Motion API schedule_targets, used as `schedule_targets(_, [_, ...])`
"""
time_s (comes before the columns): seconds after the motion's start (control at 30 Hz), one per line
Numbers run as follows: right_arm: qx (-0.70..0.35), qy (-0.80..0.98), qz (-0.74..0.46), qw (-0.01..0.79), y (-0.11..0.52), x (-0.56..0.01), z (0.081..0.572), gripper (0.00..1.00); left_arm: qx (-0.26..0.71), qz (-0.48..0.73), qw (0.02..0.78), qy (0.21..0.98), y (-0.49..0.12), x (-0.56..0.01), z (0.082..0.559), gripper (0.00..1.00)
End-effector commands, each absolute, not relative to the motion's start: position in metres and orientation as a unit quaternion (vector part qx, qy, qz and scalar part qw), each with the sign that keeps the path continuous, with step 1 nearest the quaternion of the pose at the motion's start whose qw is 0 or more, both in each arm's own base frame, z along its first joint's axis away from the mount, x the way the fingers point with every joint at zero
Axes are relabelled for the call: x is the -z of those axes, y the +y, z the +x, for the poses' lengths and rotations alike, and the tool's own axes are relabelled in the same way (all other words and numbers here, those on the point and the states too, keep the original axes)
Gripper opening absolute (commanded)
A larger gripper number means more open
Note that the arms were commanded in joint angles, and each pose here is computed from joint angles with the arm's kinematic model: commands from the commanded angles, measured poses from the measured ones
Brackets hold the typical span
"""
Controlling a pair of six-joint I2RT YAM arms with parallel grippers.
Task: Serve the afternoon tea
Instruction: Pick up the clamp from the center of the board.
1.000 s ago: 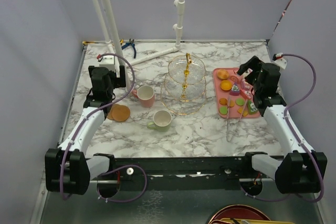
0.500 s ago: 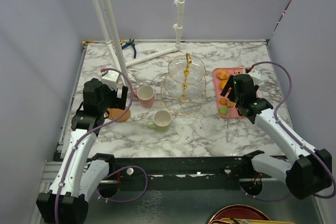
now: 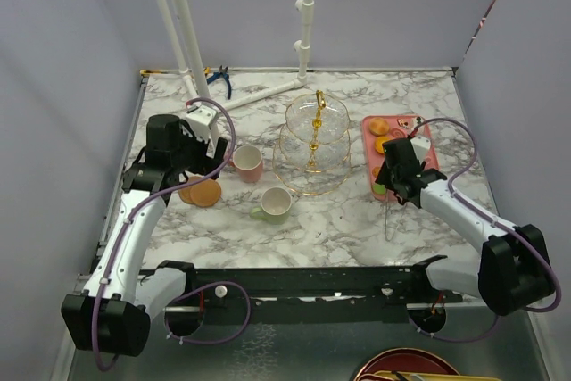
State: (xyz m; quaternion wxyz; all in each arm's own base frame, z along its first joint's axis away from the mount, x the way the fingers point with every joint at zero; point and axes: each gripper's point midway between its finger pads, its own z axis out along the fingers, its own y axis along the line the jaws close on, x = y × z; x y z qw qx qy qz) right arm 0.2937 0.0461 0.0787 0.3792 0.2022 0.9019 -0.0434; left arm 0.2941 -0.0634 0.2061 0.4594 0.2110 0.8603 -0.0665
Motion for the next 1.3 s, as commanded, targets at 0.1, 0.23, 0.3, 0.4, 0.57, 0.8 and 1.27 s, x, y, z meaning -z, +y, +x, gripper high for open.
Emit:
schedule_targets(0.1, [0.052, 0.91, 0.211, 0.353, 0.048, -0.052, 0.289, 0.5, 0.102, 0.251, 0.45, 0.851, -0.087, -0.211, 0.289, 0.99])
schedule_targets(0.23, [0.049, 0.912, 0.212, 0.348, 0.052, -0.05, 0.294, 0.39, 0.104, 0.268, 0.44, 0.851, -0.097, -0.203, 0.288, 0.99])
schedule_targets(0.3, [0.05, 0.912, 0.215, 0.347, 0.052, -0.049, 0.295, 0.34, 0.101, 0.278, 0.435, 0.85, -0.102, -0.198, 0.288, 0.99])
schedule_targets(0.4, [0.052, 0.913, 0.214, 0.344, 0.052, -0.048, 0.296, 0.25, 0.105, 0.294, 0.43, 0.847, -0.113, -0.196, 0.286, 0.99])
schedule_targets(0.57, [0.049, 0.911, 0.199, 0.358, 0.055, -0.058, 0.298, 0.09, 0.117, 0.32, 0.438, 0.832, -0.135, -0.202, 0.28, 0.99])
schedule_targets(0.8, [-0.003, 0.904, 0.107, 0.413, 0.106, -0.118, 0.307, 0.0, 0.158, 0.373, 0.446, 0.798, -0.16, -0.215, 0.27, 0.98])
schedule_targets(1.27, [-0.23, 0.884, -0.169, 0.371, 0.228, -0.215, 0.207, 0.0, 0.235, 0.504, 0.47, 0.686, -0.198, -0.238, 0.233, 0.98])
